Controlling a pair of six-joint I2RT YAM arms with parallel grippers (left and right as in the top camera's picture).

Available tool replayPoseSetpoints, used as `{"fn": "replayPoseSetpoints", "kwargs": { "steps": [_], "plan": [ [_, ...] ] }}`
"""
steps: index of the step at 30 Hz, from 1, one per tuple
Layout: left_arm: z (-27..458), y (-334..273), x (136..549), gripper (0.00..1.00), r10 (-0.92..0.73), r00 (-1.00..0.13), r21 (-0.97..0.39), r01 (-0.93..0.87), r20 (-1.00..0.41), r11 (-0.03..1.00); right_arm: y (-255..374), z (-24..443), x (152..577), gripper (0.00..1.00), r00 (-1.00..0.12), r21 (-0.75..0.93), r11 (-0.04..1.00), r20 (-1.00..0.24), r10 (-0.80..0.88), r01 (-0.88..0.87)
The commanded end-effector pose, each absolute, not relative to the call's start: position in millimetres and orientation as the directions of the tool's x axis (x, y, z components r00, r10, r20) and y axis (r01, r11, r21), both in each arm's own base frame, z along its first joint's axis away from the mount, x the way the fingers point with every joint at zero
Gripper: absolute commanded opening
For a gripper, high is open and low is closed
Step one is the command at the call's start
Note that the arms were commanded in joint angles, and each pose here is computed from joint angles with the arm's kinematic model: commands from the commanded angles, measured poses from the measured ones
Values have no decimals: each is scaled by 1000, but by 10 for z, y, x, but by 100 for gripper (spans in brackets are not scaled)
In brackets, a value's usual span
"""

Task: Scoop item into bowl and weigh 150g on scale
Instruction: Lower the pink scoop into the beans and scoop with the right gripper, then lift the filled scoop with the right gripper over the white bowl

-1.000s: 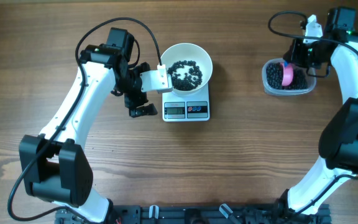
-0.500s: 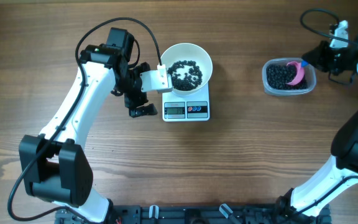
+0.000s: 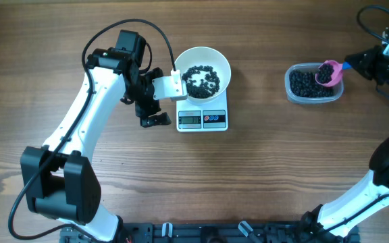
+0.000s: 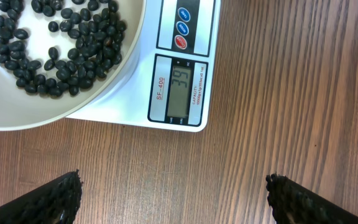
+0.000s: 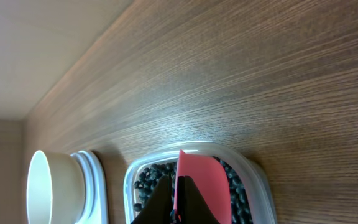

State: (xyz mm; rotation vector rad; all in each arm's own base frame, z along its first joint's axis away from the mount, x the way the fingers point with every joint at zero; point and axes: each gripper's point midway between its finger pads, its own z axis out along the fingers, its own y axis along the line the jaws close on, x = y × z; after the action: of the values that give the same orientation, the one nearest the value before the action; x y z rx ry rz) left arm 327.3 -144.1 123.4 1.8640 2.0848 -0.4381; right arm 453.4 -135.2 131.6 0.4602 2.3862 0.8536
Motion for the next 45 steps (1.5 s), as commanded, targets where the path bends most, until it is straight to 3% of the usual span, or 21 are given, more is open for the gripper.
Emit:
{"fn": "replayPoseSetpoints", "kwargs": {
  "steps": [1, 13, 16, 27, 45],
  "plan": [
    [1220, -1484, 3242, 100, 893, -87, -30, 996, -442, 83, -1306, 1331, 4555, 4, -786, 699, 707, -378, 489, 104],
    [1220, -1484, 3242, 100, 893, -87, -30, 996, -442, 83, -1279, 1368, 4568, 4, -786, 700, 711, -407, 465, 58],
    [1220, -1484, 3242, 100, 893, -87, -30, 996, -442, 83, -1122, 1548, 4580, 4, -776, 729, 676, -486, 401, -107],
    [1220, -1484, 3242, 100, 893, -87, -30, 996, -442, 83, -899, 1742, 4657, 4, -763, 770, 603, -515, 392, -210],
    [1220, -1484, 3242, 100, 893, -87, -30, 996, -442, 83, 681, 2019, 4991, 4, -803, 779, 462, -559, 207, -424]
  ]
}}
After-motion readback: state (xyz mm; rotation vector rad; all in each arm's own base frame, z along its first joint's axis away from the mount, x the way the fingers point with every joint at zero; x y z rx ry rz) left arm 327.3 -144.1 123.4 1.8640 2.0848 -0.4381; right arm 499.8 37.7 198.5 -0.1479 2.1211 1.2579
